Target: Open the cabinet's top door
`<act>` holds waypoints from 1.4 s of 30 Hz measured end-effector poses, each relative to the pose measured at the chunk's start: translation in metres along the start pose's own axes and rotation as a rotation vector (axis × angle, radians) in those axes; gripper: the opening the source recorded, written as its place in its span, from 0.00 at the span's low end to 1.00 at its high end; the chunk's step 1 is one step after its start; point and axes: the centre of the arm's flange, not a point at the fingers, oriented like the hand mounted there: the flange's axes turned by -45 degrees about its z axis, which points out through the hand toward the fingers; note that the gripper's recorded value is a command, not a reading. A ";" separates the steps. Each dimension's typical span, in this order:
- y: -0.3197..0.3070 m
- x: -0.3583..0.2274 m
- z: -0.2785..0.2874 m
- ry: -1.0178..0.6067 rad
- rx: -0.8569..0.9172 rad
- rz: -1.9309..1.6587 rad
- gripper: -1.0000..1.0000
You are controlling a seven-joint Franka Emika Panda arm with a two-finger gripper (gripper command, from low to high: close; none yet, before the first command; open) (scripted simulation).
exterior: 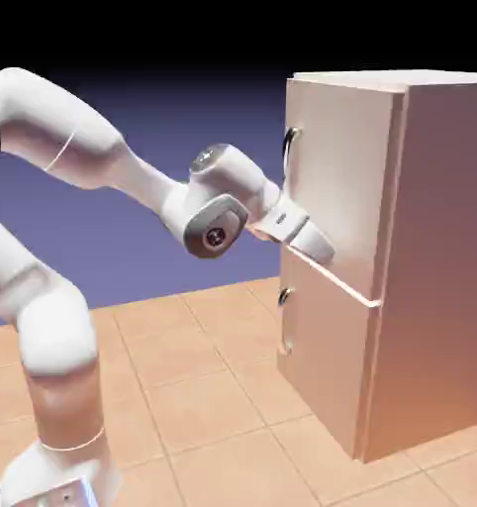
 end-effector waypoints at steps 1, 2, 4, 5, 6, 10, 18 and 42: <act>0.000 0.004 -0.006 0.016 0.002 0.071 0.50; -0.001 0.007 -0.013 0.033 0.004 0.141 0.50; -0.002 0.014 -0.025 0.065 0.013 0.280 0.50; -0.002 0.016 -0.032 0.081 0.019 0.349 0.50; -0.003 0.019 -0.038 0.096 0.026 0.417 0.50; -0.008 0.026 -0.062 0.155 0.065 0.686 0.50; -0.024 0.030 -0.103 0.249 0.190 1.199 0.50; -0.104 -0.015 -0.118 0.185 0.841 2.495 0.50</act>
